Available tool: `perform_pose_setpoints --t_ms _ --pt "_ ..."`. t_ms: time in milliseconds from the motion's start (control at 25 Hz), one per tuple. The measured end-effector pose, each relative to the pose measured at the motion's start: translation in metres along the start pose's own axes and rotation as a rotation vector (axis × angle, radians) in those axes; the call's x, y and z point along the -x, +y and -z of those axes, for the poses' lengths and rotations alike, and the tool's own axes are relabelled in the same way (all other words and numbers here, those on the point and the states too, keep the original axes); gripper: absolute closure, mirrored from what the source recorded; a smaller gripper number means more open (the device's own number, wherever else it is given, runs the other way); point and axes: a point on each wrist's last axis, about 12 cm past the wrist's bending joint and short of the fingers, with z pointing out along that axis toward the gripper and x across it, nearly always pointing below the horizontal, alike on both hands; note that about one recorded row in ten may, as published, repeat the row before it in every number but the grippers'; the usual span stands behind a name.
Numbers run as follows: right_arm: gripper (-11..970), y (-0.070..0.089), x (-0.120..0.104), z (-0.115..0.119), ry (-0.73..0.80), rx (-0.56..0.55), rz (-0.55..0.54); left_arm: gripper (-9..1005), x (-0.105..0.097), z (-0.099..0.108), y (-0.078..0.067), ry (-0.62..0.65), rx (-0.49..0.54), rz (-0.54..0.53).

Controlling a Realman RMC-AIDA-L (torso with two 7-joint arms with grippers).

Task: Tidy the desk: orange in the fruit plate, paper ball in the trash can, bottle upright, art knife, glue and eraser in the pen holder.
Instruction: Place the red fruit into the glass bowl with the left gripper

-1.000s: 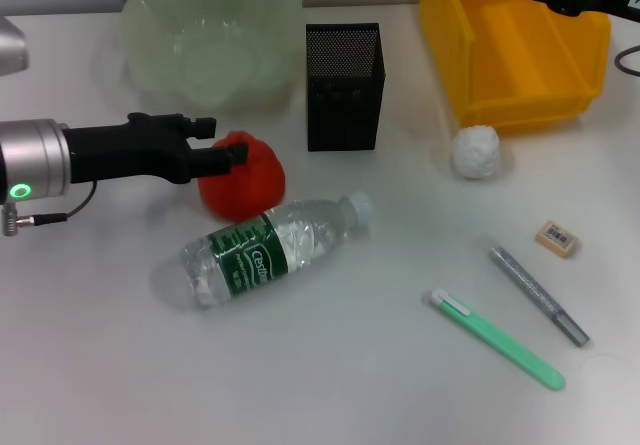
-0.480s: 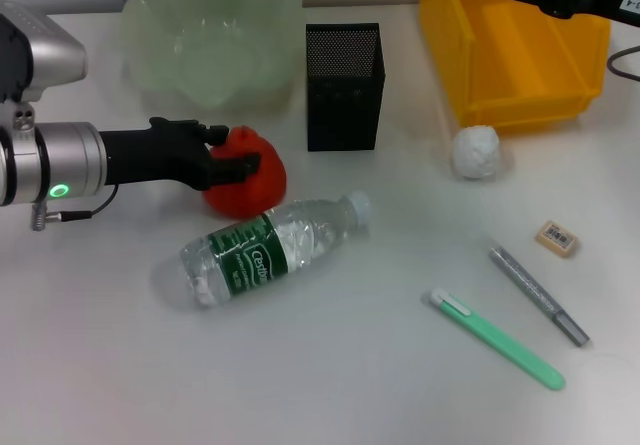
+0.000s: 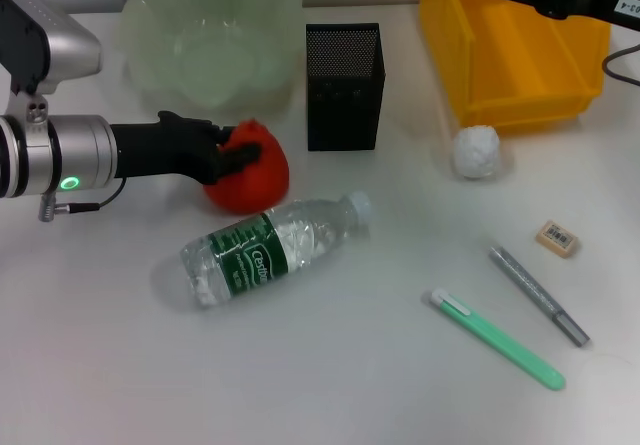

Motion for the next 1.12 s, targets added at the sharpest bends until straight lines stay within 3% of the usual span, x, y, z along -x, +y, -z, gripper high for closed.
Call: perform_pose_setpoints --t_ms 160,320,520,680,880,1000,1040,1120 --pt "208 -0.001 0.000 0.000 0.000 -0.006 0.000 561 0.001 0.001 0.001 0.000 0.004 -0.004" --pt "208 -0.002 0.001 0.001 -0.006 -0.018 0.003 786 0.005 0.003 0.000 -0.013 -0.023 -0.009" --pt "208 -0.003 0.001 0.003 -0.019 -0.029 0.009 838 0.022 0.022 -0.001 -0.091 -0.099 -0.035" --pt "209 -0.004 0.001 0.006 -0.036 -0.044 0.008 863 0.036 0.039 0.005 -0.167 -0.090 -0.053" --pt "209 -0.004 0.001 0.007 -0.037 -0.048 0.011 903 0.051 0.040 0.019 -0.298 0.031 -0.130" --pt "209 -0.004 0.000 0.006 -0.035 -0.046 0.017 922 0.054 0.026 0.027 -0.349 0.149 -0.167" --pt "209 -0.003 0.000 0.005 -0.032 -0.043 0.017 924 0.053 0.014 0.033 -0.342 0.233 -0.193" --pt "209 -0.003 0.000 0.005 -0.032 -0.042 0.017 927 0.050 0.008 0.035 -0.332 0.277 -0.211"
